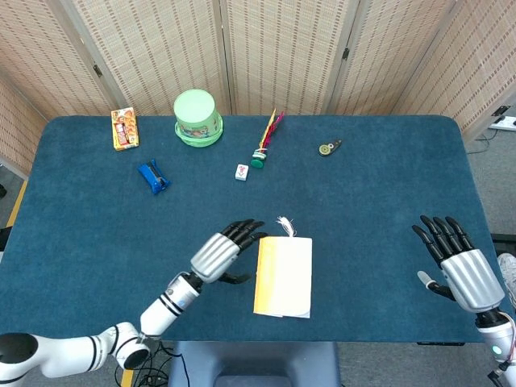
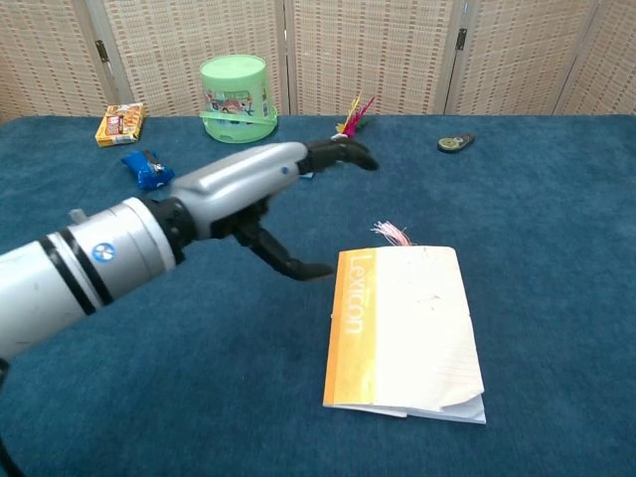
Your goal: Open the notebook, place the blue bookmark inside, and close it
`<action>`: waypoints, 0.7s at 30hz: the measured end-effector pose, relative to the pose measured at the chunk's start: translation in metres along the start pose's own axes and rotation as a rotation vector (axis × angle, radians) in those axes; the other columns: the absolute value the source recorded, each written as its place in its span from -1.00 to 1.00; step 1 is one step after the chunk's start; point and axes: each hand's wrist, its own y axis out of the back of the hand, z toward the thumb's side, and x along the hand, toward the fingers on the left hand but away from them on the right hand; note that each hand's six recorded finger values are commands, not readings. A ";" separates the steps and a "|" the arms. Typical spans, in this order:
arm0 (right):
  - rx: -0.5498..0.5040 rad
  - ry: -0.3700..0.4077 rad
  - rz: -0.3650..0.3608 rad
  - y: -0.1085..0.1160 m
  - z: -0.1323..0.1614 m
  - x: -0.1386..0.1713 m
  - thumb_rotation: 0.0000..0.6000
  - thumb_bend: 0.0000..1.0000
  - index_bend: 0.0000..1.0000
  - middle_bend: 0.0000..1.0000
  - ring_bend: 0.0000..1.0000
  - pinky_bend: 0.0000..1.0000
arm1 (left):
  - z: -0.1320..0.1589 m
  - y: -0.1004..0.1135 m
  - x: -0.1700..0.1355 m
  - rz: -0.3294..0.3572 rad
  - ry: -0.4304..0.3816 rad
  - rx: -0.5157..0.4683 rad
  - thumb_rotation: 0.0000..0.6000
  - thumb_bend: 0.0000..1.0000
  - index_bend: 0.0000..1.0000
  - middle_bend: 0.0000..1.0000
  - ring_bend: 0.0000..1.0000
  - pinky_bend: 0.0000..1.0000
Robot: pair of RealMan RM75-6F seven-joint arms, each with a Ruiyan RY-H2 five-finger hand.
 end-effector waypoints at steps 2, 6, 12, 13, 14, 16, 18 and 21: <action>-0.005 -0.006 0.006 -0.001 -0.001 0.000 1.00 -0.49 -1.00 -0.95 -1.00 -0.72 | -0.018 0.009 -0.011 0.009 0.056 0.006 1.00 -0.53 -0.70 -0.85 -0.91 -0.70; -0.017 -0.021 0.018 -0.004 -0.002 0.002 1.00 -0.49 -1.00 -0.92 -1.00 -0.72 | -0.055 0.034 -0.036 0.045 0.167 0.034 1.00 -0.53 -0.70 -0.85 -0.91 -0.70; -0.029 -0.049 0.028 -0.007 -0.005 0.005 1.00 -0.49 -1.00 -0.87 -1.00 -0.72 | -0.100 0.075 -0.082 0.108 0.310 0.096 1.00 -0.54 -0.70 -0.85 -0.91 -0.70; -0.031 -0.055 0.030 -0.007 -0.006 0.006 1.00 -0.49 -1.00 -0.87 -1.00 -0.72 | -0.105 0.080 -0.090 0.113 0.330 0.106 1.00 -0.53 -0.70 -0.85 -0.91 -0.70; -0.035 -0.061 0.033 -0.007 -0.007 0.006 1.00 -0.49 -1.00 -0.87 -1.00 -0.72 | -0.110 0.084 -0.098 0.118 0.350 0.116 1.00 -0.54 -0.70 -0.85 -0.91 -0.70; -0.048 -0.067 0.040 -0.008 -0.008 0.008 1.00 -0.49 -1.00 -0.93 -1.00 -0.75 | -0.120 0.092 -0.117 0.123 0.396 0.135 1.00 -0.54 -0.70 -0.85 -0.91 -0.70; -0.070 -0.070 0.045 -0.009 -0.008 0.009 1.00 -0.49 -1.00 -1.00 -1.00 -0.86 | -0.128 0.100 -0.137 0.131 0.441 0.153 1.00 -0.54 -0.70 -0.85 -0.91 -0.70; -0.105 -0.074 0.061 -0.010 -0.007 0.012 1.00 -0.49 -1.00 -1.00 -1.00 -0.92 | -0.135 0.108 -0.163 0.159 0.501 0.168 1.00 -0.54 -0.70 -0.85 -0.91 -0.70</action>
